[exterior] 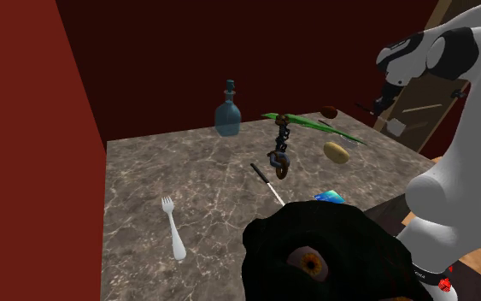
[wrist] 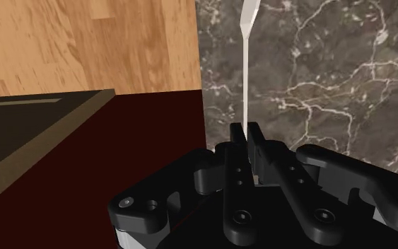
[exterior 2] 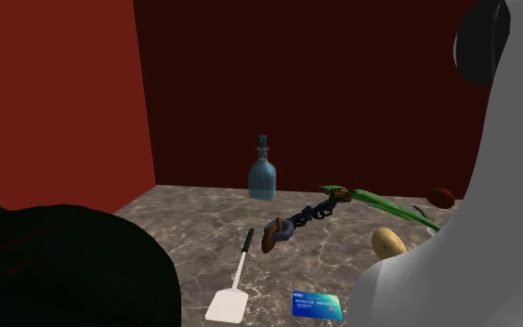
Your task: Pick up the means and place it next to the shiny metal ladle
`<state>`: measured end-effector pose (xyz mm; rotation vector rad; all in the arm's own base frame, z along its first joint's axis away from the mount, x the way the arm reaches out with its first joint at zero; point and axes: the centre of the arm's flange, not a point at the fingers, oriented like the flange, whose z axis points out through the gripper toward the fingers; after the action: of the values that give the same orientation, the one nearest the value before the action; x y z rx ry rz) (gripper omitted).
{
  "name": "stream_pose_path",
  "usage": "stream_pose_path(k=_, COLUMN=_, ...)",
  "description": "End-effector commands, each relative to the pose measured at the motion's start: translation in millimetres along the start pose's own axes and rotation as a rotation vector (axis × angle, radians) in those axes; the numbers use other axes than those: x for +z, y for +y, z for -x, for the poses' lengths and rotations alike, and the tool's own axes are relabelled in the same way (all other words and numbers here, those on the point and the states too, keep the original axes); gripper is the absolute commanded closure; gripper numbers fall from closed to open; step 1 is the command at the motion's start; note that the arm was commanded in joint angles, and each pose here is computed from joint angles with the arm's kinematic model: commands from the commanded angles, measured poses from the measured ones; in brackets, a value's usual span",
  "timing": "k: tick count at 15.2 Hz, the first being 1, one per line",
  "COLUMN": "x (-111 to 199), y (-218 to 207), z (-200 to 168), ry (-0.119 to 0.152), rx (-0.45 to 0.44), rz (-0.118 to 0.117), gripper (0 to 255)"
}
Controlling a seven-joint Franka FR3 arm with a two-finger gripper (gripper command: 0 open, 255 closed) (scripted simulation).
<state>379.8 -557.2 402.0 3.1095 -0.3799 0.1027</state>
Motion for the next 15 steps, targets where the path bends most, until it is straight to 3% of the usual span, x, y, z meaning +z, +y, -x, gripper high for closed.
stream_pose_path(k=1, x=9.5, y=-0.5, z=0.6, ry=0.0, rx=0.0, rz=0.0, gripper=255)
stream_pose_path(k=9, x=51.4, y=-0.5, z=3.4, ry=0.0, rx=0.0, rz=0.0, gripper=255)
stream_pose_path(k=15, x=51.4, y=-0.5, z=3.4, ry=0.0, rx=0.0, rz=0.0, gripper=255)
